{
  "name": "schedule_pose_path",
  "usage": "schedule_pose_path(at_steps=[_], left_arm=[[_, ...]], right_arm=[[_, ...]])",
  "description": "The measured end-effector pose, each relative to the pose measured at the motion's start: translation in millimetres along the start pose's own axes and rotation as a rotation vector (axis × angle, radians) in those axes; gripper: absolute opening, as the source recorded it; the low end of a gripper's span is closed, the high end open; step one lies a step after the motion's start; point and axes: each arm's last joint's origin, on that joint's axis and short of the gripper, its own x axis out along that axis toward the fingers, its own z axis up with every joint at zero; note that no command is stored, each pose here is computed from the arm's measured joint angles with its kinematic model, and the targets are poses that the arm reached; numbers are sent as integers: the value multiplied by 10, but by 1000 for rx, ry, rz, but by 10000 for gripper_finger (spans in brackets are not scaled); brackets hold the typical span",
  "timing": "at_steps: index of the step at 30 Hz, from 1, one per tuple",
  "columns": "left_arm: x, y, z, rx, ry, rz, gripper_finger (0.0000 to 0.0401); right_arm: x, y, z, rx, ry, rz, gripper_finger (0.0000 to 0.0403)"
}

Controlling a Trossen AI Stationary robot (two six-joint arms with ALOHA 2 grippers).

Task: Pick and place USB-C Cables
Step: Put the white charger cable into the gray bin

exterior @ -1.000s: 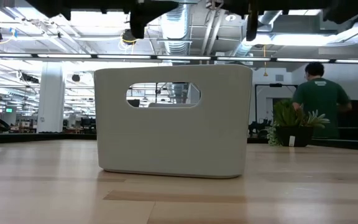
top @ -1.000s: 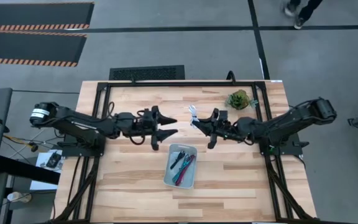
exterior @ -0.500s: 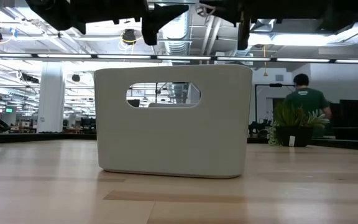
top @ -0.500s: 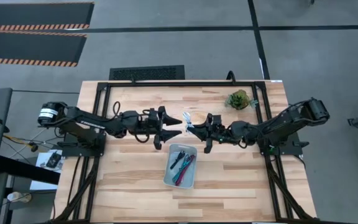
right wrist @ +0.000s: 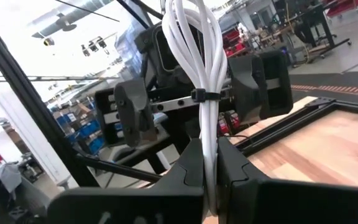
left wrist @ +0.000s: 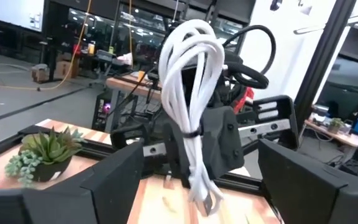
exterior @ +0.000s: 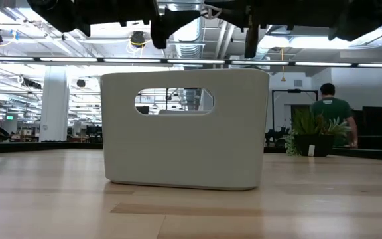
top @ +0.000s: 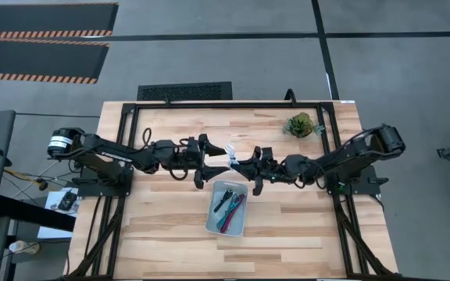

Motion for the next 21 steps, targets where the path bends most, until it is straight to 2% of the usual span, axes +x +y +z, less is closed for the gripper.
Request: schedule_pose_path(at_steps=[15, 18, 21], left_arm=[[0, -2, -8, -12, 12, -13, 288], [0, -5, -11, -15, 18, -28, 268], [0, -7, -11, -25, 20, -32, 226]], right_arm=[[315, 79, -133, 5, 48, 86, 12], [316, 80, -132, 4, 49, 86, 12], [311, 89, -110, -3, 44, 89, 12]])
